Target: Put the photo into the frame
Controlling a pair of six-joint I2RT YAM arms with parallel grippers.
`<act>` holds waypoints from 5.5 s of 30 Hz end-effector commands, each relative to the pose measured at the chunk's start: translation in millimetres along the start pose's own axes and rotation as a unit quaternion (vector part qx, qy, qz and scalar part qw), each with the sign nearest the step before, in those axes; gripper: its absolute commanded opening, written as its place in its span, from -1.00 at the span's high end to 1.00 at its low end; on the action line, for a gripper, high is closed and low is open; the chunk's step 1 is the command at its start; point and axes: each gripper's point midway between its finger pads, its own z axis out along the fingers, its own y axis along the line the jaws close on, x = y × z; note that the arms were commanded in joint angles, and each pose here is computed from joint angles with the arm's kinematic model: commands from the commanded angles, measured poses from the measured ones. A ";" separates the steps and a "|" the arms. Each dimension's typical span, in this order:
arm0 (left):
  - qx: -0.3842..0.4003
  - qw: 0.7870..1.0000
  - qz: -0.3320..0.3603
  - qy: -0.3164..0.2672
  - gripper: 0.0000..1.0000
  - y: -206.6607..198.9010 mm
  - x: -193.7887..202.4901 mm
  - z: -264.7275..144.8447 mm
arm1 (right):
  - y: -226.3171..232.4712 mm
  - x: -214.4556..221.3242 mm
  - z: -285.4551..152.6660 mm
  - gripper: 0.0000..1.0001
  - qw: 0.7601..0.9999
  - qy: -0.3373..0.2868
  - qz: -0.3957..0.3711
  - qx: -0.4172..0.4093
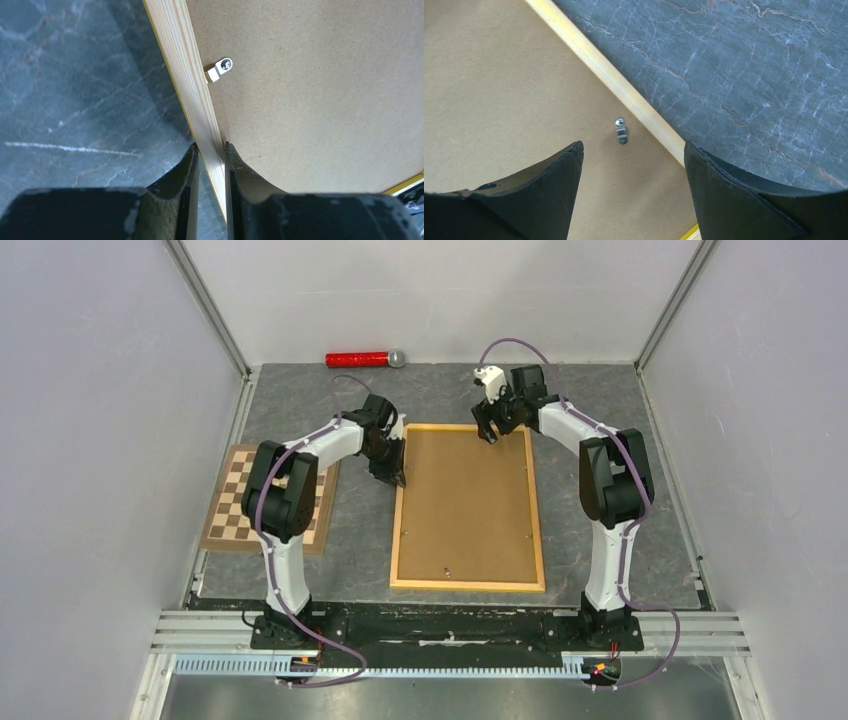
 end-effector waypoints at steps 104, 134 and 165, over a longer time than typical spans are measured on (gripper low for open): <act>-0.049 0.939 0.339 0.015 -0.08 -24.4 -112.4 31.7 | -36.4 53.0 -110.1 -0.47 0.989 -0.063 0.135 -0.019; -0.074 0.810 0.581 -0.023 0.95 -82.3 -139.3 73.4 | 6.6 110.9 -123.7 -0.48 0.992 0.002 0.119 -0.050; -0.093 0.803 0.587 -0.037 0.95 -93.8 -142.1 79.6 | 32.6 159.7 -117.1 -0.33 0.982 0.047 0.180 -0.026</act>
